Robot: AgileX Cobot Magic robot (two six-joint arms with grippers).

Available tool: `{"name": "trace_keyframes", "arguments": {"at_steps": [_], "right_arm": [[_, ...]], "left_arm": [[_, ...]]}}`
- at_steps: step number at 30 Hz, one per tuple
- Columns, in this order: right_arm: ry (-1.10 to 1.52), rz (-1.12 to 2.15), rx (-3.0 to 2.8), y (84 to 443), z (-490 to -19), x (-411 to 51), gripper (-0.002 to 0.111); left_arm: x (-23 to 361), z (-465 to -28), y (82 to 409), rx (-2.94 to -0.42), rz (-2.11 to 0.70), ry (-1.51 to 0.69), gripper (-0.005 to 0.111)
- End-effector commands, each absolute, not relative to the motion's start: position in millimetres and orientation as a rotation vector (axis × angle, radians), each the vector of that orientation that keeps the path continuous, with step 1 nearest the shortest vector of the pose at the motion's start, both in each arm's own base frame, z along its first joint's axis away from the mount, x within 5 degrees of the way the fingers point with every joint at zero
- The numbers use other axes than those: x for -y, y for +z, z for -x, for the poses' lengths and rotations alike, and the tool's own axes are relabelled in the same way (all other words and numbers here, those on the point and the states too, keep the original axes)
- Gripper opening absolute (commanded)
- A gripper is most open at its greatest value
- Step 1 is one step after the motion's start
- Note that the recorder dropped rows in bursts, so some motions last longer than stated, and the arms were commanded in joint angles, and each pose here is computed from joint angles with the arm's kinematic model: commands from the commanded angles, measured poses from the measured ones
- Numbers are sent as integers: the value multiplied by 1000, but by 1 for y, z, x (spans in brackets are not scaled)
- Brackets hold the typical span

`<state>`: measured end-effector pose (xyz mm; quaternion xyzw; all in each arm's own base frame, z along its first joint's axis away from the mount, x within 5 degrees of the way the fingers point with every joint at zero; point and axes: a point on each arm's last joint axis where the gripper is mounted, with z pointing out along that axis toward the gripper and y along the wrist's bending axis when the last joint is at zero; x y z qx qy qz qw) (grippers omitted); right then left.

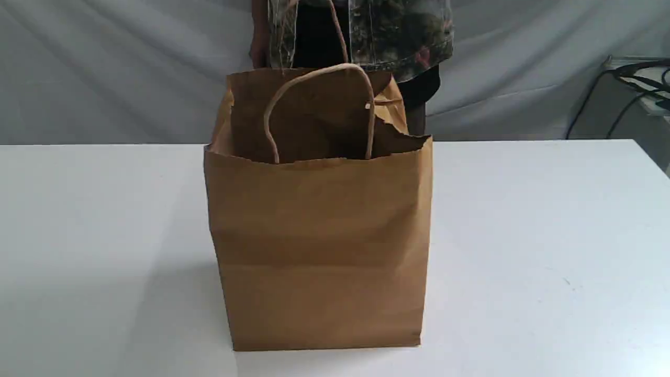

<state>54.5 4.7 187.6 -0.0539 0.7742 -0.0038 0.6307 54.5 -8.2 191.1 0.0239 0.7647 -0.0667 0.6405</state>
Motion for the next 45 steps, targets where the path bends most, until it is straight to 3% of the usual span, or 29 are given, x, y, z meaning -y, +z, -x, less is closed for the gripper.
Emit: {"name": "trace_keyframes", "arguments": {"at_steps": [1,45], "right_arm": [[-32,146,-1771,187,-54,-4,0],[-70,112,-1830,182,-53,-2,0]], "left_arm": [[9,-54,190,-1747,-46,-173,0],[9,-54,190,-1747,-46,-173,0]]}}
